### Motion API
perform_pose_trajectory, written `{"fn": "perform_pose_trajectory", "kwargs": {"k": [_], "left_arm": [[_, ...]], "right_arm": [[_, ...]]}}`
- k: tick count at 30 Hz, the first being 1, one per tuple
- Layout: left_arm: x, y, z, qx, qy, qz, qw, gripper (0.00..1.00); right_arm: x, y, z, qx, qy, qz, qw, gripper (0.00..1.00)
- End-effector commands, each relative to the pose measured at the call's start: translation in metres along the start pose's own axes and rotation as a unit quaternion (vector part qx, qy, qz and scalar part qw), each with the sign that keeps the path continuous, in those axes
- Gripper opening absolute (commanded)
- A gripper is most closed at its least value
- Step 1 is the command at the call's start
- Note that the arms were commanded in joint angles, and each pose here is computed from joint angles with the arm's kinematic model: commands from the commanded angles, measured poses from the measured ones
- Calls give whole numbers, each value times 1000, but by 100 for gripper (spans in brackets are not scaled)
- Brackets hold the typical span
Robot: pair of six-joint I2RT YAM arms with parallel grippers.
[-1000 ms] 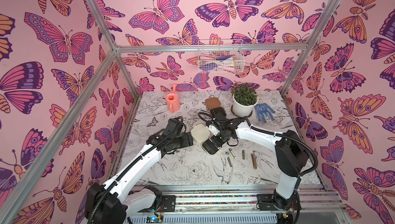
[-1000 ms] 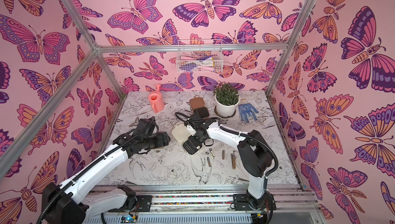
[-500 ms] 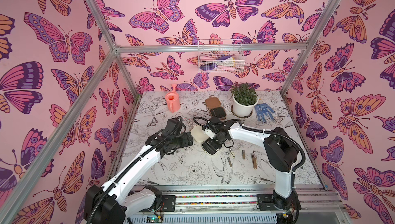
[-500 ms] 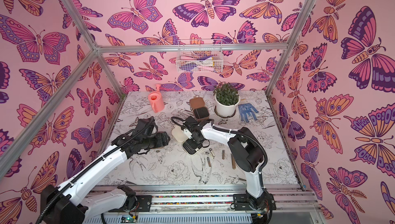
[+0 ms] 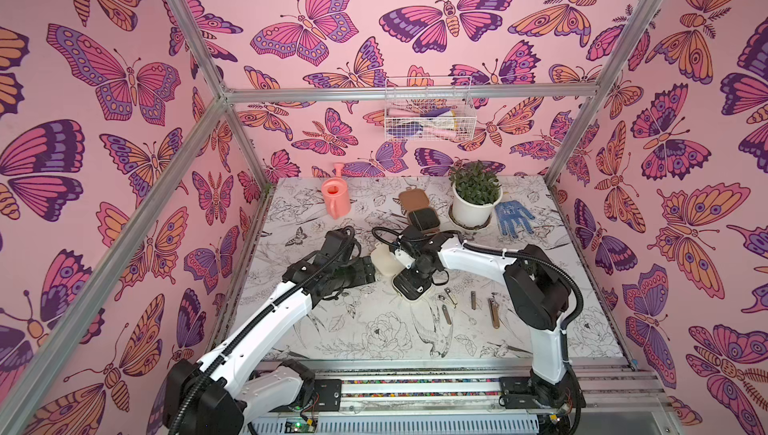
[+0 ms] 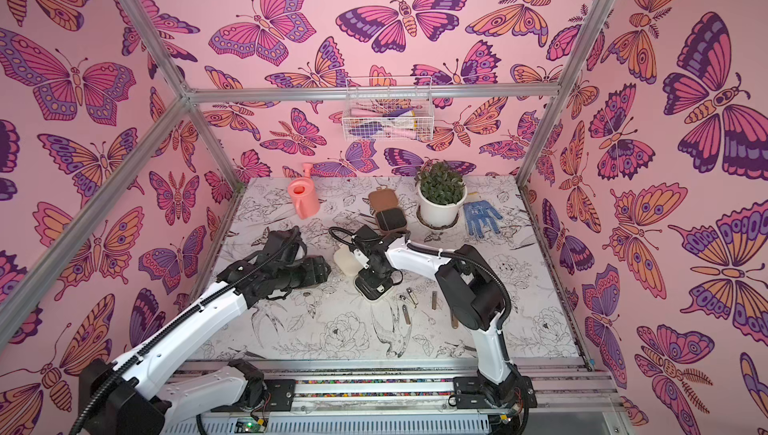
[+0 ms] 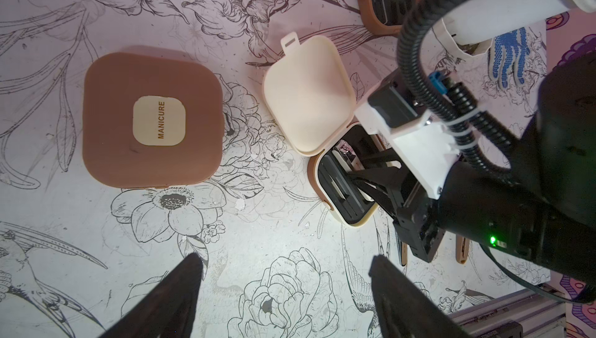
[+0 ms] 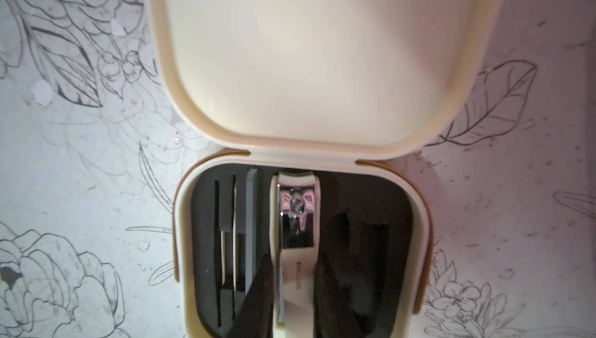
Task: Organize nail clipper sets
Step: Place the nail clipper in the storage box.
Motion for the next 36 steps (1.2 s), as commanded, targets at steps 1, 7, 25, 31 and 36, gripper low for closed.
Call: {"fn": "perform_pose_trajectory", "kwargs": {"k": [1,7,25,31,36], "left_arm": [[3,-3,2,-6,1,8,1000,84],[3,-4,2,-7,1,10,1000,84],[4,-4,3,-7,2,10,1000,84],[4,-3,3,-7,2,8,1000,84],[3,-4,2,-8,1,9,1000,84]], "right_arm": [[1,-4,0,11,-10,16,1000,0],[6,-5,6,7,-26,22,999,0],[16,-7,11,38,-11,59,997,0],[19,-16,12,38,-11,70,997,0],[21,-24,15,43,-9,77,996,0]]}}
Point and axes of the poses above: each gripper's point midway between its finger pads, its own y axis back along the fingers, its own z axis along the line the jaws close on, x = y × z, the point moved 10 cm from there along y, back along the fingers, and after that the axes turned 10 degrees about y, right-handed, at the moved point
